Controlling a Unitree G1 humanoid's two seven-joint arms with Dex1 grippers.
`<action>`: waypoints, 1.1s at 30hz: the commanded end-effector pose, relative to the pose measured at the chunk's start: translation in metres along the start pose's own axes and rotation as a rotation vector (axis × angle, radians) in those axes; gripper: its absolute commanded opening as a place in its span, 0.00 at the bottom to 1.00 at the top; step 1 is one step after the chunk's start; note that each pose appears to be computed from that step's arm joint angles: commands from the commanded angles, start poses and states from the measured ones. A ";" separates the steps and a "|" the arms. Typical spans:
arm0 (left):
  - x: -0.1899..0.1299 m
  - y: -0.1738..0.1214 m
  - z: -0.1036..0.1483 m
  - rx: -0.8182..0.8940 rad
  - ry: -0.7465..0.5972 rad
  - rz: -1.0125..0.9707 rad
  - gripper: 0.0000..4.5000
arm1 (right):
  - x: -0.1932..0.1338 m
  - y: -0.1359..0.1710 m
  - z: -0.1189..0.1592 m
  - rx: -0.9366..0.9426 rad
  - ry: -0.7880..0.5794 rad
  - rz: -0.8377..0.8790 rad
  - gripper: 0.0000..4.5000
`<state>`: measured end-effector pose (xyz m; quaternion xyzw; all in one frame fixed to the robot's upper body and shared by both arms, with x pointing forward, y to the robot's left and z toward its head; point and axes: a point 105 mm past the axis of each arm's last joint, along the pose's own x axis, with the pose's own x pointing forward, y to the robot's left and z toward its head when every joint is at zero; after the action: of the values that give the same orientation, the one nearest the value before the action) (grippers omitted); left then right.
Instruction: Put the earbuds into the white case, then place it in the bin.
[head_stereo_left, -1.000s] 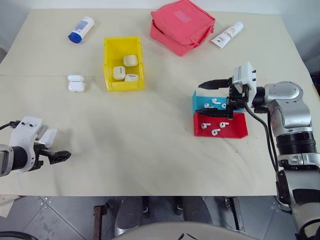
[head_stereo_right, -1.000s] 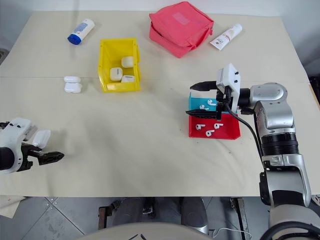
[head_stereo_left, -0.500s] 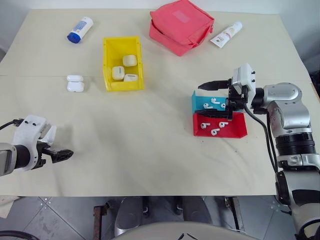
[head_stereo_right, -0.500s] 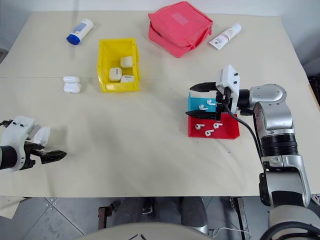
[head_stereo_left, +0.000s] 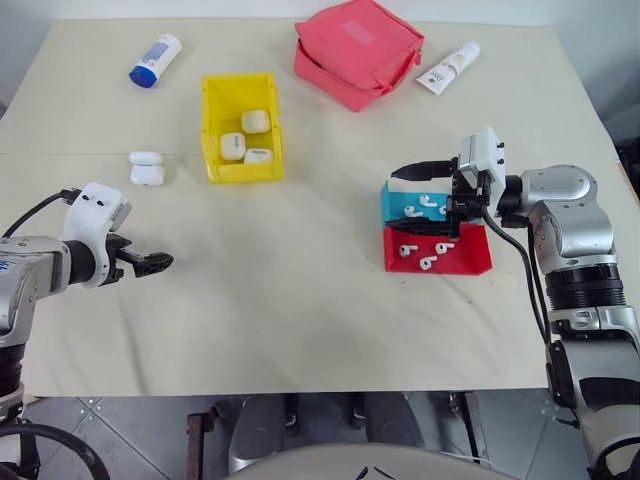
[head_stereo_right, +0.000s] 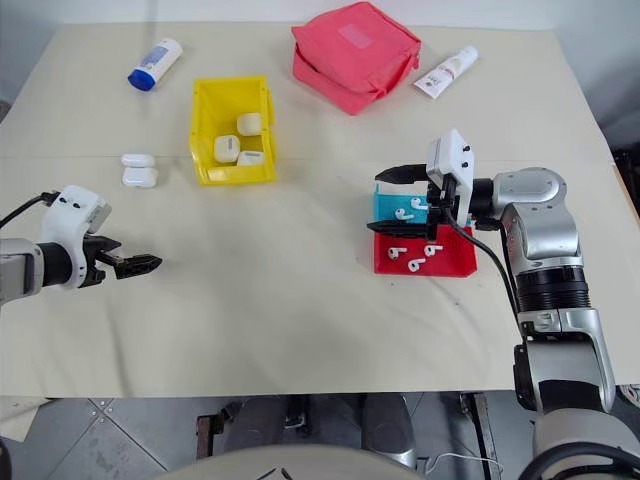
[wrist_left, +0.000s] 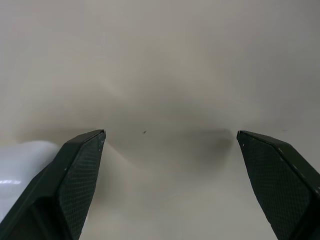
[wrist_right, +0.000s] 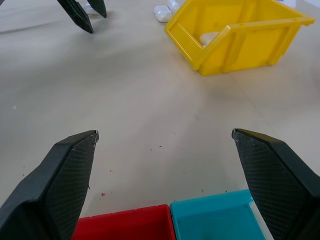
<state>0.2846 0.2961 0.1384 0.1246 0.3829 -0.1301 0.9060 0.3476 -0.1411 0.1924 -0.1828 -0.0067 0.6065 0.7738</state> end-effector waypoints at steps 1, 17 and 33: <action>-0.020 0.005 -0.008 0.000 0.071 0.034 1.00 | -0.005 -0.001 0.010 -0.047 -0.011 -0.014 1.00; -0.053 0.038 -0.003 -0.151 0.140 0.194 1.00 | 0.001 -0.002 0.010 -0.045 -0.016 0.007 1.00; -0.031 0.072 0.006 -0.070 0.142 0.177 1.00 | -0.004 -0.001 0.010 -0.049 -0.009 -0.006 1.00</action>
<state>0.2893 0.3598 0.1637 0.1207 0.4484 -0.0366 0.8849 0.3475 -0.1403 0.1911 -0.1852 -0.0056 0.6078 0.7722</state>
